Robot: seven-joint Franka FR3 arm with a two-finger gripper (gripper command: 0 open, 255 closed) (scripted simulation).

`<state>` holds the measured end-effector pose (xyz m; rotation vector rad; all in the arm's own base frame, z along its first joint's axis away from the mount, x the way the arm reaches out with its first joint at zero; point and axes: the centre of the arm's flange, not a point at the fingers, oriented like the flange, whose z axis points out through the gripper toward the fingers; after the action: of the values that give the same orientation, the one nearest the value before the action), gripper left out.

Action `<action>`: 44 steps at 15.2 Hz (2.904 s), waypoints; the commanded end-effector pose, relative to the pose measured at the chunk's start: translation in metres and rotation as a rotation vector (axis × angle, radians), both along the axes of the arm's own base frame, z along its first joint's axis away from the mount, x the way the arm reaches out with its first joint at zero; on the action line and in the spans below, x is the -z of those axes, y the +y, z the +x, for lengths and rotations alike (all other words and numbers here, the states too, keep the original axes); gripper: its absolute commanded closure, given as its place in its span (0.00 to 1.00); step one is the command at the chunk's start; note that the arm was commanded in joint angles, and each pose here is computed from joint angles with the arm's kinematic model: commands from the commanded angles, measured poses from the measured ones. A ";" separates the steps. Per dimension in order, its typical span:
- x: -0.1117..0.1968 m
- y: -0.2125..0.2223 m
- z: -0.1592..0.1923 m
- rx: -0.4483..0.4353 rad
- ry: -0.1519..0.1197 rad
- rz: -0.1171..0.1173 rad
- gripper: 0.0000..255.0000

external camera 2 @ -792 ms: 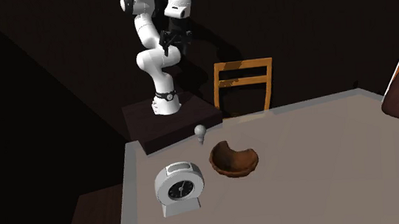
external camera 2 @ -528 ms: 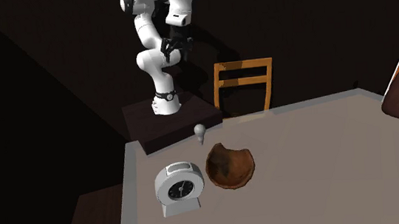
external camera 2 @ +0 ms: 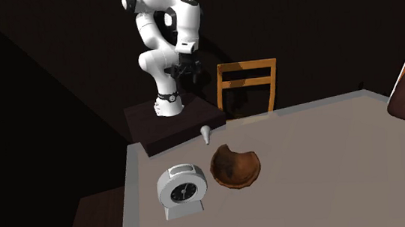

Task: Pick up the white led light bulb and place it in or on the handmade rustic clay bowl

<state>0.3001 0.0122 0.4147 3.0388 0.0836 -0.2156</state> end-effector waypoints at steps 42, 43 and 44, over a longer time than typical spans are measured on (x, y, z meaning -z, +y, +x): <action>0.243 0.017 0.056 -0.059 -0.131 0.067 0.00; 0.246 0.026 0.049 -0.060 -0.117 0.070 0.00; 0.250 0.035 0.042 -0.062 -0.102 0.072 0.00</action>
<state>0.3473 0.0395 0.1682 3.1055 0.1790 -0.0362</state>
